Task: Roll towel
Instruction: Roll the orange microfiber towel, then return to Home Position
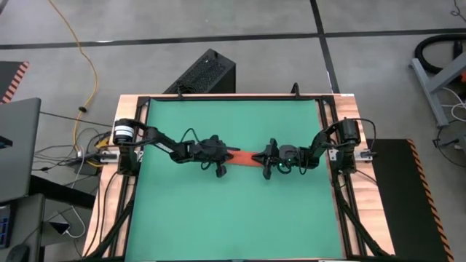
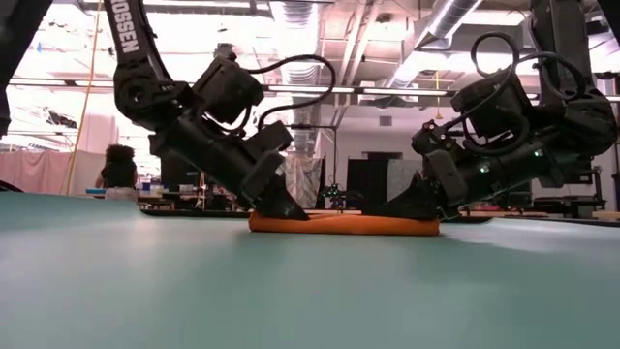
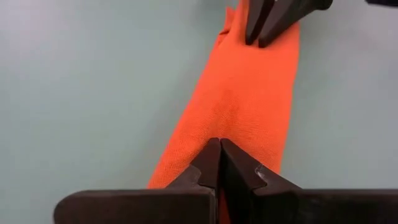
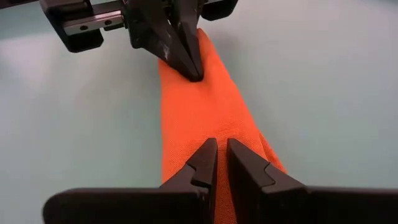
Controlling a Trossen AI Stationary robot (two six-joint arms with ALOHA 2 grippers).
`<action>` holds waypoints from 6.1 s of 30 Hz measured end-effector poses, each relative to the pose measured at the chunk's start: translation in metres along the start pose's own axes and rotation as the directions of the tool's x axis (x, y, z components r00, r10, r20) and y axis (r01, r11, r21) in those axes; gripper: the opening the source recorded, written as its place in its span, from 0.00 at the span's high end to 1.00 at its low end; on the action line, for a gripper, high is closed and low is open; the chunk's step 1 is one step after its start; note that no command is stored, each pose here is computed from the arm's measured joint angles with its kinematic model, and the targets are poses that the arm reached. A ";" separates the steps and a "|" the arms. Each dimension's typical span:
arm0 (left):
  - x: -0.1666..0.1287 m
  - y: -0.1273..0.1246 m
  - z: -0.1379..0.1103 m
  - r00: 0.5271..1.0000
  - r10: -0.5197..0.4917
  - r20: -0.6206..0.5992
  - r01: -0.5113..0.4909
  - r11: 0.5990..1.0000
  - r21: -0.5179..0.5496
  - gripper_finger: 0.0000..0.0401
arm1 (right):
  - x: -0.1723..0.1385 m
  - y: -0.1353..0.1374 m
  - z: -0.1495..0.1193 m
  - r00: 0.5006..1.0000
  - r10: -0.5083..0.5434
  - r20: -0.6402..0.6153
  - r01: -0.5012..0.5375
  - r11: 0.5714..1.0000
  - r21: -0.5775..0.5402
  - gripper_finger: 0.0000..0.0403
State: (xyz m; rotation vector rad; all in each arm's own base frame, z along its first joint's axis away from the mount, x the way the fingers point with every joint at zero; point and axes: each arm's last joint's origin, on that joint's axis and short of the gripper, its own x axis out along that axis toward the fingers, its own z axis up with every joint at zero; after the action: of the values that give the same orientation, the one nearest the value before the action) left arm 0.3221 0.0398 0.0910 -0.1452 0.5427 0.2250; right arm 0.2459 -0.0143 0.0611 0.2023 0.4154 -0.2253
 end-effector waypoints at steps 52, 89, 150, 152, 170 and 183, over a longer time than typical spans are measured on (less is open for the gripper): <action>-0.170 -0.007 0.107 0.943 -0.076 0.324 0.024 0.987 0.161 1.00 | -0.124 0.012 0.124 0.893 0.162 0.419 -0.109 0.983 -0.147 0.86; -0.229 0.028 -0.026 0.813 -0.016 0.581 0.095 0.990 -0.105 1.00 | -0.186 -0.019 0.052 0.816 -0.013 0.579 -0.008 0.999 0.034 0.86; -0.239 0.028 -0.049 0.887 -0.087 0.453 0.189 0.965 -0.184 1.00 | -0.179 -0.019 0.040 0.885 0.004 0.465 -0.001 1.000 -0.007 0.86; -0.239 0.028 -0.049 0.887 -0.089 0.453 0.191 0.964 -0.183 1.00 | -0.179 -0.019 0.040 0.886 0.003 0.463 0.000 1.000 -0.007 0.86; -0.239 0.028 -0.051 0.897 -0.086 0.435 0.183 0.965 -0.187 1.00 | -0.179 -0.019 0.040 0.886 0.002 0.463 0.002 1.000 -0.007 0.86; -0.238 0.028 -0.051 0.897 -0.086 0.433 0.183 0.965 -0.188 1.00 | -0.179 -0.019 0.040 0.886 0.000 0.463 0.003 1.000 -0.006 0.86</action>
State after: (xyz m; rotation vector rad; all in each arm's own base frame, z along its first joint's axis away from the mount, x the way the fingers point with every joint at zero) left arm 0.0914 0.0154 0.1713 -0.3446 0.0706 0.1740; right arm 0.0970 -0.0104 0.1691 0.1352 -0.0616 -0.2654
